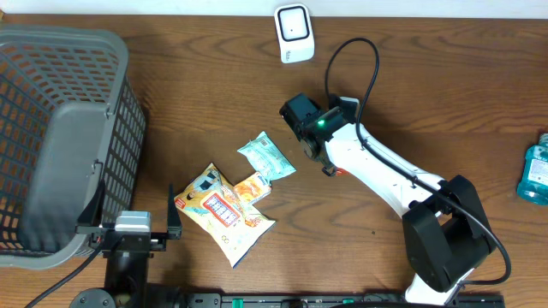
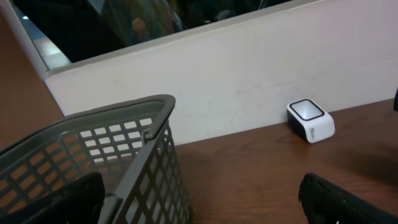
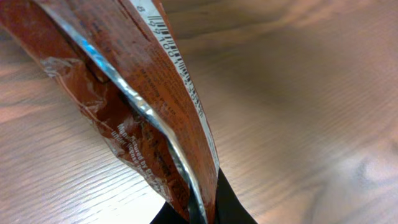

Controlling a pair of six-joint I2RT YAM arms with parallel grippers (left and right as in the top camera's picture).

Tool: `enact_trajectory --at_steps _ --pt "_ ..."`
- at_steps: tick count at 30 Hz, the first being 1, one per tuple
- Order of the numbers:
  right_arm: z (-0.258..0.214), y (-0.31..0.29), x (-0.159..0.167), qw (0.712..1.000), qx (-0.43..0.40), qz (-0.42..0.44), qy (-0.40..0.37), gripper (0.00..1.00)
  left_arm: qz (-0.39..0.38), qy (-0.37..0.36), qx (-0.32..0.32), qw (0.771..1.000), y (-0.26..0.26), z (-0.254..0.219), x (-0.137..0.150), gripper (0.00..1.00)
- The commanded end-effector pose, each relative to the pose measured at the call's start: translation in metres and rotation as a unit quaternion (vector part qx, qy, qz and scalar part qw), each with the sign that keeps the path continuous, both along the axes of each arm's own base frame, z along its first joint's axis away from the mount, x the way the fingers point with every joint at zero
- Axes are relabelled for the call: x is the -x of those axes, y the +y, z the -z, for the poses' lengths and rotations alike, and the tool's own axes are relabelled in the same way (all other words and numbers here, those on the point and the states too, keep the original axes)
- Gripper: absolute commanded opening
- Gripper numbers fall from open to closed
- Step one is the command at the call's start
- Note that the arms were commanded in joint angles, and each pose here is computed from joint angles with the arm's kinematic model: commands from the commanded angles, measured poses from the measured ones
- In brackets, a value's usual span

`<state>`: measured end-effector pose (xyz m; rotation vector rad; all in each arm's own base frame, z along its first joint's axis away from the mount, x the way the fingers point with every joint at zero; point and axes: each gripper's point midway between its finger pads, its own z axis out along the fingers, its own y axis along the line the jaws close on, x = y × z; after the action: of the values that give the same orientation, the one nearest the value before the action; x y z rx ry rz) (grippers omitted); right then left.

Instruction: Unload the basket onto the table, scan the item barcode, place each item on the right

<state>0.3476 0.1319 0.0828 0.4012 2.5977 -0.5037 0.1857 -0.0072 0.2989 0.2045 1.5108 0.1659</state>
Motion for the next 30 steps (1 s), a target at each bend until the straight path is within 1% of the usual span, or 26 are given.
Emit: enact_trajectory --at_steps 1,5,13,16,24,27,28,29,30 --pt "-0.015 -0.020 -0.001 0.993 0.024 0.093 -0.074 0.01 0.007 -0.006 0.009 1.000 -0.002 -0.004 0.001 1.00" --pt "-0.021 -0.034 0.008 0.978 0.026 0.171 -0.114 0.02 0.007 -0.006 0.009 1.000 -0.002 -0.004 0.001 1.00" --pt "-0.013 -0.033 0.019 0.950 -0.033 0.277 -0.141 0.02 0.007 -0.006 0.009 1.000 -0.002 -0.004 0.001 1.00" --pt "-0.008 -0.027 0.023 0.945 -0.055 0.294 -0.130 0.01 0.007 -0.006 0.009 1.000 -0.002 -0.004 0.001 1.00" --pt "-0.006 -0.026 0.025 0.945 -0.057 0.296 -0.124 0.01 0.007 -0.006 0.009 1.000 -0.002 -0.004 0.001 1.00" --pt "-0.002 -0.022 0.027 0.943 -0.073 0.304 -0.113 0.01 0.007 -0.006 0.009 1.000 -0.002 -0.004 0.001 1.00" --pt "0.001 -0.017 0.031 0.937 -0.088 0.321 -0.104 0.02 0.007 -0.006 0.009 1.000 -0.002 -0.004 0.001 1.00" --pt "0.009 -0.007 0.039 0.921 -0.124 0.360 -0.083 0.02 0.007 -0.006 0.009 1.000 -0.002 -0.004 0.002 1.00" --pt "0.013 -0.001 0.043 0.911 -0.142 0.381 -0.074 0.01 0.007 -0.006 0.009 1.000 -0.002 -0.004 0.002 1.00"
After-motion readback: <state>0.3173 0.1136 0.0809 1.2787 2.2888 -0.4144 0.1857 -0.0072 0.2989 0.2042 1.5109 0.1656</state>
